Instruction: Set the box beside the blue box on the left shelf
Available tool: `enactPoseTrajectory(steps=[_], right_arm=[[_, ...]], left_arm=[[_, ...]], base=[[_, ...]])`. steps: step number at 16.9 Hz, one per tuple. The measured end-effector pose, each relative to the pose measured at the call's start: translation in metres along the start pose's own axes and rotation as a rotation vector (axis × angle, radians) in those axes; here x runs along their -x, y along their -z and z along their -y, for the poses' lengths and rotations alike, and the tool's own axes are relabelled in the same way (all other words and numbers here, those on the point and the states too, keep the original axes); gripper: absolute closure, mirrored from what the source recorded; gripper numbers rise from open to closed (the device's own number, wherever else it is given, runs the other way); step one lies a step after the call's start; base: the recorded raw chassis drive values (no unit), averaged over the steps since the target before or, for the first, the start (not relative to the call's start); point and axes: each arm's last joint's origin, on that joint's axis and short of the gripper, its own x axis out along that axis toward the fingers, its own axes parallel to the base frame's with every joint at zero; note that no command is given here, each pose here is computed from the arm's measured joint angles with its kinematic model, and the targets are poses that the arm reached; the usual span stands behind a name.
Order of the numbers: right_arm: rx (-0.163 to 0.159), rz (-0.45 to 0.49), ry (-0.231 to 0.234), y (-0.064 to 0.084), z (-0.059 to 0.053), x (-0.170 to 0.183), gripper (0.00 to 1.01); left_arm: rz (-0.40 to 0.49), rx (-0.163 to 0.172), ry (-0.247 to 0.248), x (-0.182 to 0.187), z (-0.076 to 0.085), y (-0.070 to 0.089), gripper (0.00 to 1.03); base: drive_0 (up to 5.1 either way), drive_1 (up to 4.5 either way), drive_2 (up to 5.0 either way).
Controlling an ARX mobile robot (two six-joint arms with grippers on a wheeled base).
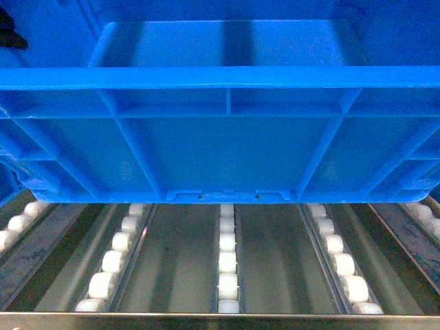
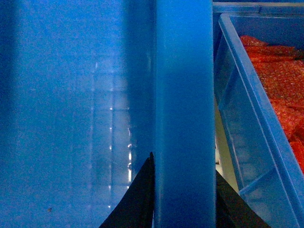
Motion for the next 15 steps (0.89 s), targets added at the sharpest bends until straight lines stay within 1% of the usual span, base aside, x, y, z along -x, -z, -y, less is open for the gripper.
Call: enactPoseTrajectory(steps=[15], right_arm=[[0.0, 0.0, 0.0, 0.0, 0.0, 0.0, 0.8]], left_arm=[[0.0, 0.0, 0.0, 0.0, 0.0, 0.0, 0.83]], base=[[0.0, 0.0, 0.0]])
